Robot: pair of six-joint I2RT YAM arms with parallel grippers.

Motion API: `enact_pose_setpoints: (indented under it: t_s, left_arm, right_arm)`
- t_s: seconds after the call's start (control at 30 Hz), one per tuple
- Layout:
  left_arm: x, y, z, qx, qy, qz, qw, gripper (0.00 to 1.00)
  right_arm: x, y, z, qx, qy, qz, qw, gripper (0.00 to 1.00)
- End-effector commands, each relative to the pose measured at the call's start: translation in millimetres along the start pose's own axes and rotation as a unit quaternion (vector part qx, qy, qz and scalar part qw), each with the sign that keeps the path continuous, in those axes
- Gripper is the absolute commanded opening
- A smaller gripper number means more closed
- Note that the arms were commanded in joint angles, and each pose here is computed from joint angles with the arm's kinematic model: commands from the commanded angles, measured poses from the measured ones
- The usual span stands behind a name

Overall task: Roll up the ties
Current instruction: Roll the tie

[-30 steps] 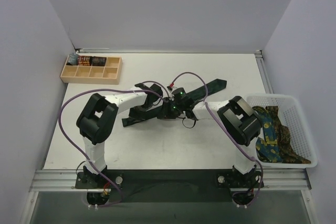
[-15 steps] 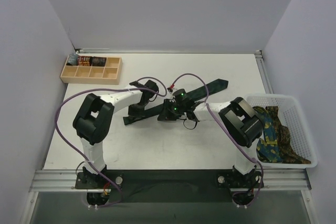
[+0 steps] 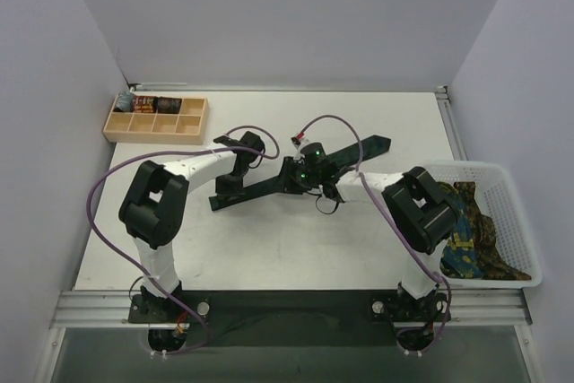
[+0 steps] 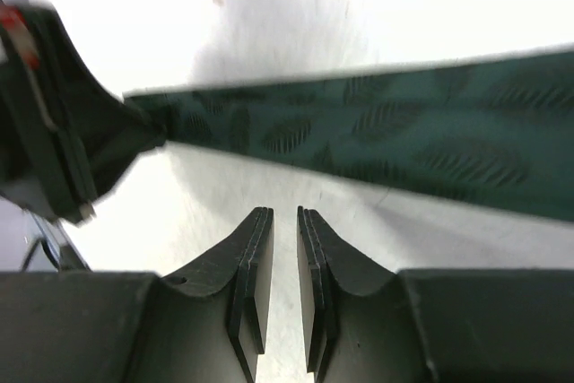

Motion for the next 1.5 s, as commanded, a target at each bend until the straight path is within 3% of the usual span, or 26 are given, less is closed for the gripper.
enact_pose_setpoints:
  t_s: [0.0, 0.2, 0.53, 0.8, 1.1, 1.13, 1.23, 1.3, 1.47]
  left_arm:
    - [11, -6, 8, -0.02, -0.016, 0.016, 1.0, 0.15]
    - [12, -6, 6, -0.02, -0.012, 0.018, 1.0, 0.15]
    - [16, -4, 4, -0.022, -0.004, 0.03, 0.999, 0.16]
    - [16, -9, -4, -0.027, 0.014, 0.031, 0.999, 0.17]
    - [15, -13, -9, -0.045, 0.023, 0.037, 0.998, 0.29]
    - [14, -14, -9, -0.052, 0.028, 0.038, 0.998, 0.36]
    - [11, -14, -13, -0.063, 0.032, 0.041, 0.997, 0.38]
    - [11, -13, -14, -0.07, 0.033, 0.044, 0.996, 0.46]
    - [19, -9, -5, -0.086, 0.018, 0.054, 0.995, 0.47]
  right_arm:
    - [62, 16, 6, 0.015, -0.079, 0.009, 0.997, 0.19]
    - [69, 4, -19, 0.001, -0.074, -0.001, 0.997, 0.19]
    - [15, -34, -41, -0.023, -0.022, -0.062, 0.998, 0.18]
    - [4, -43, -46, -0.03, -0.008, -0.068, 0.997, 0.18]
    - [4, -40, -45, -0.023, -0.003, -0.065, 0.998, 0.18]
    - [5, -38, -44, -0.021, -0.004, -0.063, 0.998, 0.18]
    - [5, -37, -43, -0.019, -0.003, -0.061, 0.998, 0.18]
    - [4, -37, -42, -0.019, -0.002, -0.06, 0.998, 0.18]
    - [8, -31, -38, -0.01, -0.004, -0.052, 0.999, 0.18]
Point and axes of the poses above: each gripper's point midway between its finger pads, its own z axis back along the fingers, its own y axis along the line the jaws close on, x = y × z, the point moved 1 cm from there along z, back along the fingers, and after that the axes turned 3 degrees about z, right-handed, at the moved point
